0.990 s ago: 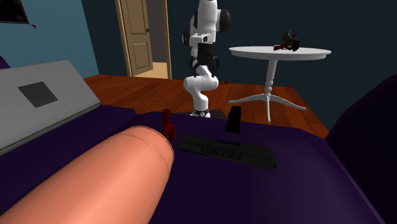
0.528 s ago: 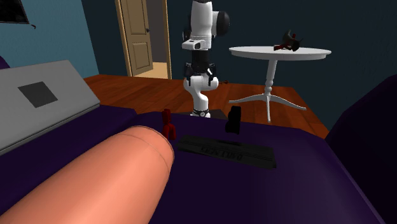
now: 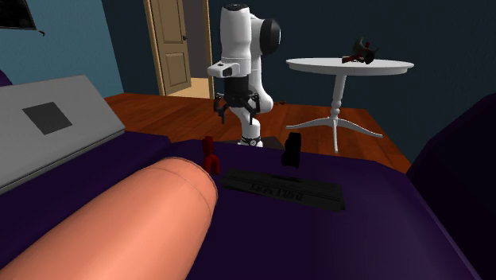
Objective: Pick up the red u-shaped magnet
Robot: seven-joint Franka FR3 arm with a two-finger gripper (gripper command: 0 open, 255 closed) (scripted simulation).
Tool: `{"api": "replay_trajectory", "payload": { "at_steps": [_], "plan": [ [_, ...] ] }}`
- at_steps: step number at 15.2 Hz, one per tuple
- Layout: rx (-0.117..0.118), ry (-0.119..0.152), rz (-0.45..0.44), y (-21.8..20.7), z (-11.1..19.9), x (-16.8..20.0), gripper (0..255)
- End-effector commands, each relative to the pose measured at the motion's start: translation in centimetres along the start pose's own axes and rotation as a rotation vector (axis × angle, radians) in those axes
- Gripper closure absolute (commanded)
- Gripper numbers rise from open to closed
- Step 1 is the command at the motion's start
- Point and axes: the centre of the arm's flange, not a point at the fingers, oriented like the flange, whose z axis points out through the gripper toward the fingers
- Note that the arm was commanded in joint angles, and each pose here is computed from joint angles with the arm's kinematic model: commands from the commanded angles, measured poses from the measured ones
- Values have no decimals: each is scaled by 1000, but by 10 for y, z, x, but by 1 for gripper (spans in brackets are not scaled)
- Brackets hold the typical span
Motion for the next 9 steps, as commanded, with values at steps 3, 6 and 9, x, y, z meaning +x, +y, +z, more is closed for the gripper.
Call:
{"api": "replay_trajectory", "payload": {
  "at_steps": [3, 6, 9],
  "plan": [
    [10, -15, 63, 22, 14, 48, 0],
    [18, -27, 109, 41, 25, 83, 0],
    [25, -38, 156, 62, 36, 117, 0]
  ]
}}
